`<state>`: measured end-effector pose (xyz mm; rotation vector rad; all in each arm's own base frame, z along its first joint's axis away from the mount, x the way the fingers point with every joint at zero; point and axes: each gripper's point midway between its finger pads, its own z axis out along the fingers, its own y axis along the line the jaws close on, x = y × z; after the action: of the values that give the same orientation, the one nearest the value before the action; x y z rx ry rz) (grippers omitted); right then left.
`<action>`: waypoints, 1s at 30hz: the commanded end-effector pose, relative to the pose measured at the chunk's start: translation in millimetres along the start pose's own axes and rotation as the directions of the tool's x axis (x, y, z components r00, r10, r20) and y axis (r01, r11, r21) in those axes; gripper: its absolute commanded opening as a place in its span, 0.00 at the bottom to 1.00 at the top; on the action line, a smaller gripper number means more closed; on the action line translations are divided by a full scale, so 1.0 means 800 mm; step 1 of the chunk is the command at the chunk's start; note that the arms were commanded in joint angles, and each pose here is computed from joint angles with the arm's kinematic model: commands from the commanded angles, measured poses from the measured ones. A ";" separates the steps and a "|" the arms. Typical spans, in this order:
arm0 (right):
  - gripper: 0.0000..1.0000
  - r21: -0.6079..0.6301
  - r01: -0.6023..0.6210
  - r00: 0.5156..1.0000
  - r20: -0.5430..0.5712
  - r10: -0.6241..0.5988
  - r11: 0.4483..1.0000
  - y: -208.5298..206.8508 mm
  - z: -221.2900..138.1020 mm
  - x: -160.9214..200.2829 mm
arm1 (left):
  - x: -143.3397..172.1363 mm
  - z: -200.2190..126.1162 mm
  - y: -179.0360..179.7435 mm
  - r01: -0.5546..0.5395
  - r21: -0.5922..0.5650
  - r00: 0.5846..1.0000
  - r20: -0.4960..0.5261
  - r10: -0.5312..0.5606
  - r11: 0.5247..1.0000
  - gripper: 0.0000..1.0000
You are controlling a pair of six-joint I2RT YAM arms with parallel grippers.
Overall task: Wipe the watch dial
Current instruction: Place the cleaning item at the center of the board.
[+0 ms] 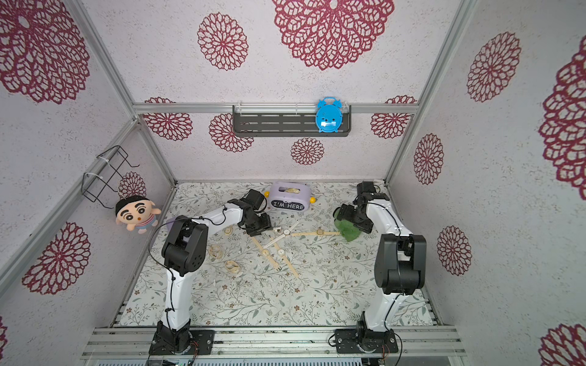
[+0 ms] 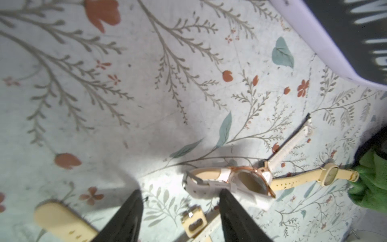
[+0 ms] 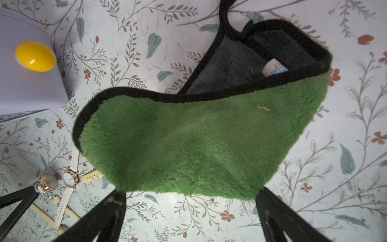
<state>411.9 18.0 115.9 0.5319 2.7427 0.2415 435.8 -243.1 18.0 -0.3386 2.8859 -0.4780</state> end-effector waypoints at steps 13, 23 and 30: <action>0.99 -0.015 0.021 0.997 0.071 -0.020 1.000 0.007 -0.047 -0.006 | 0.027 -0.018 0.052 -0.025 -0.135 0.999 -0.034 0.021 0.990 0.00; 0.99 -0.117 0.106 0.983 0.164 -0.086 0.987 0.039 -0.049 -0.017 | -0.022 -0.118 0.046 -0.039 -0.176 0.970 0.229 0.080 0.984 0.44; 0.99 -0.083 0.180 0.936 0.321 -0.144 0.980 0.052 -0.065 -0.055 | -0.076 -0.204 0.070 -0.002 -0.221 0.878 0.466 0.107 0.975 0.95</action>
<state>422.6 36.7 142.0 0.3538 2.5904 0.2750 431.5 -164.2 142.8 -0.3043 2.5561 -0.1609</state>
